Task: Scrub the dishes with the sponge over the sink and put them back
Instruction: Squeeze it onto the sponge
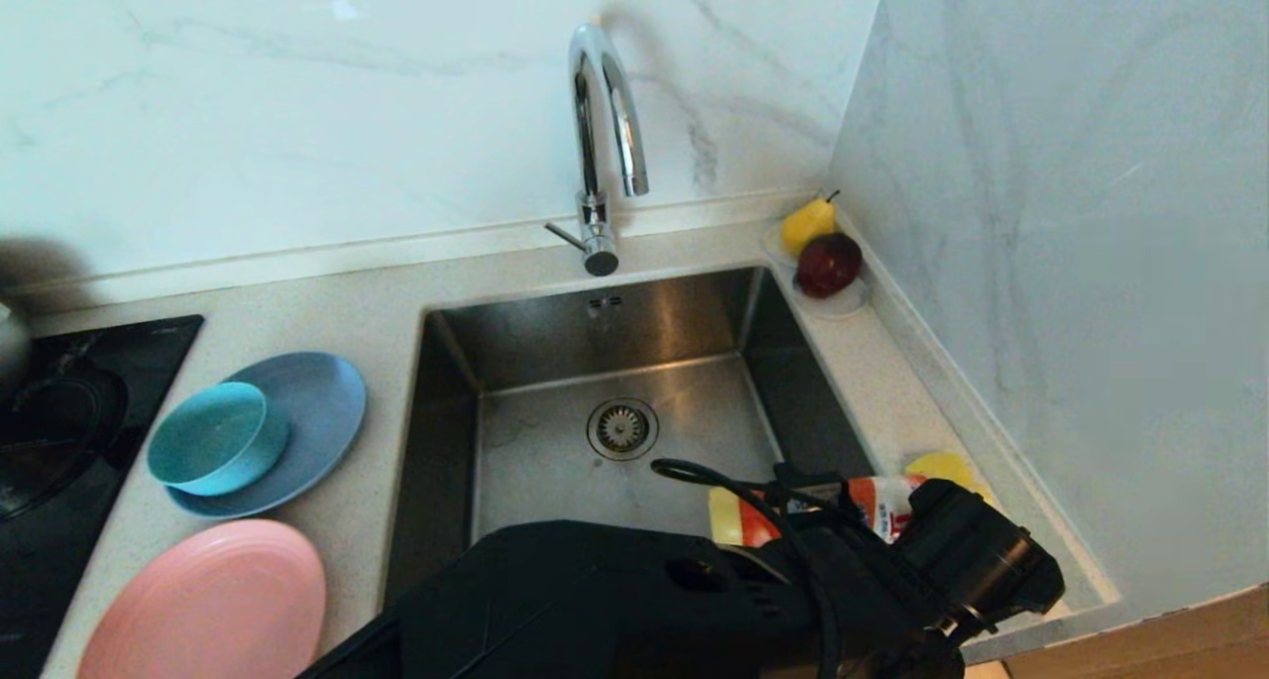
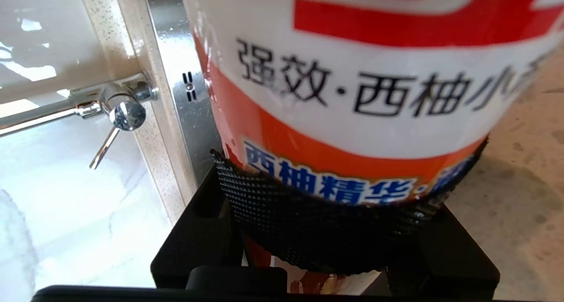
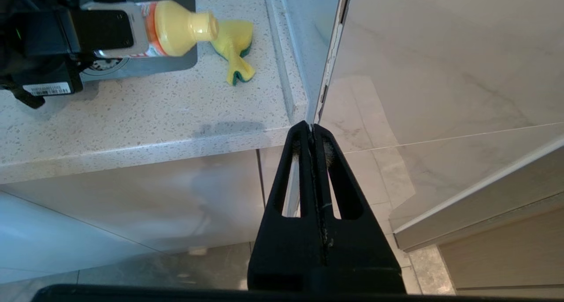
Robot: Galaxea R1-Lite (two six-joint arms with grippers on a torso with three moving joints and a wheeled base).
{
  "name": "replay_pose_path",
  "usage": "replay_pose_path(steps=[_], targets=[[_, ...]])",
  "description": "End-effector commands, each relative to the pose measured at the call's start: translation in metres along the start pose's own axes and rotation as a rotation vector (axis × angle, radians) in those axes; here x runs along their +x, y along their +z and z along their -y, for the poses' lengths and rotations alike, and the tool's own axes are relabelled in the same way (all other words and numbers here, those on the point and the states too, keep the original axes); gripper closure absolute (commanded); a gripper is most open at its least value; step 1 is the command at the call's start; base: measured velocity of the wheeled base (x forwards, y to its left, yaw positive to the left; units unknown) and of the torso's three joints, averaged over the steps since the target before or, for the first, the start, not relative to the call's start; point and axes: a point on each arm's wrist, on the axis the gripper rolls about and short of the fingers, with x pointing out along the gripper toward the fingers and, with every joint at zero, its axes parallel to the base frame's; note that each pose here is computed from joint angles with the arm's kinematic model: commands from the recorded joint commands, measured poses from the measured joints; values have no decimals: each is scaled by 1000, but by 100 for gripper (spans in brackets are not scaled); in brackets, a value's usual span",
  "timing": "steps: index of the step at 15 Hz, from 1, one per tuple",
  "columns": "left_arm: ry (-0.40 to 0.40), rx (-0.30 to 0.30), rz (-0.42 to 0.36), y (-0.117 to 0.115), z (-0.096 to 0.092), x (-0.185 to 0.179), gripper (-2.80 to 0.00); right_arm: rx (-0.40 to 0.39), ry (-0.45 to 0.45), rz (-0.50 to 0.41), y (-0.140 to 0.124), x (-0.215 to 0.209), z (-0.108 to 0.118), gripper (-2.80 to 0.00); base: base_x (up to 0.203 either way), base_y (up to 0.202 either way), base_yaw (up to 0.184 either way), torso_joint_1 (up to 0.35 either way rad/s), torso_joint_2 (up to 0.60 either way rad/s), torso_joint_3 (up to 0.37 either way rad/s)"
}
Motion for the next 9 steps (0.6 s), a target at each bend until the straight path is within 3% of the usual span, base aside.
replay_pose_path(steps=[1, 9], targets=[[2, 15, -9, 0, 5, 2, 0, 0, 0, 0, 0, 0, 0, 0, 0, 0, 0, 0, 0, 0], [34, 20, -47, 1, 13, 7, 0, 0, 0, 0, 0, 0, 0, 0, 0, 0, 0, 0, 0, 0]])
